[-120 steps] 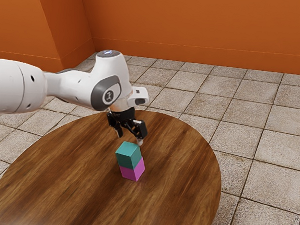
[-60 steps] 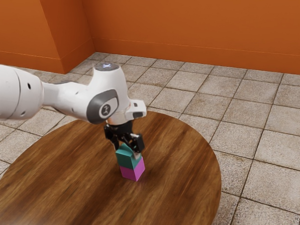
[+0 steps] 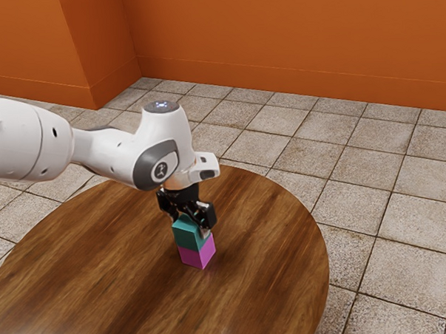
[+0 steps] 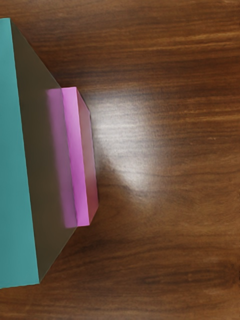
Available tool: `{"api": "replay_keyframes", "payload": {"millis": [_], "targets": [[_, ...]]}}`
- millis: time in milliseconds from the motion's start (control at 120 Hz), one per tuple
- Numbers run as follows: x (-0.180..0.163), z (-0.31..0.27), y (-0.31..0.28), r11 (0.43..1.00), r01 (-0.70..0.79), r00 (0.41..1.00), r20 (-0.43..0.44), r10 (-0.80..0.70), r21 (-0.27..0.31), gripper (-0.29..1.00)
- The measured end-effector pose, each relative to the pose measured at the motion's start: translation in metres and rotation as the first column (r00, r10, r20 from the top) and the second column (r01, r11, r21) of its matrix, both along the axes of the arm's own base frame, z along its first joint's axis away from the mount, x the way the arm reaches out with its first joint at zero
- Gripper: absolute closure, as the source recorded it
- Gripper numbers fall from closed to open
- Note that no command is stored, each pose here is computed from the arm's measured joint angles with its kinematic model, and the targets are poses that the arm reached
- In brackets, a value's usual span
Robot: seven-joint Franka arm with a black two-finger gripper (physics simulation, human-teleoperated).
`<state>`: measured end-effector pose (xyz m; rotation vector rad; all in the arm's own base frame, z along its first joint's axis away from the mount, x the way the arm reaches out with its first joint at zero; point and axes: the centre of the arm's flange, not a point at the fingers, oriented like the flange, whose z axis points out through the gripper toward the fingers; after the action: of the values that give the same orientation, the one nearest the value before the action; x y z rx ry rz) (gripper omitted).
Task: Pick up the blue block with one arm, and put the blue block on the table with one arm
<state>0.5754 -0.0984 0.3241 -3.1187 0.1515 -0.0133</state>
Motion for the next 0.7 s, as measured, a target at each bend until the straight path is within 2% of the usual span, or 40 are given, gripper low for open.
{"api": "replay_keyframes", "payload": {"millis": [183, 500, 700], "targets": [[0.000, 0.000, 0.000, 1.000, -0.006, 1.000, 0.003, 0.006, 0.000, 0.23], [0.001, 0.002, -0.003, 1.000, -0.008, 1.000, 0.010, 0.008, 0.004, 0.26], [0.017, 0.040, 0.002, 1.000, -0.014, 0.996, 0.086, 0.014, -0.003, 0.29]]}}
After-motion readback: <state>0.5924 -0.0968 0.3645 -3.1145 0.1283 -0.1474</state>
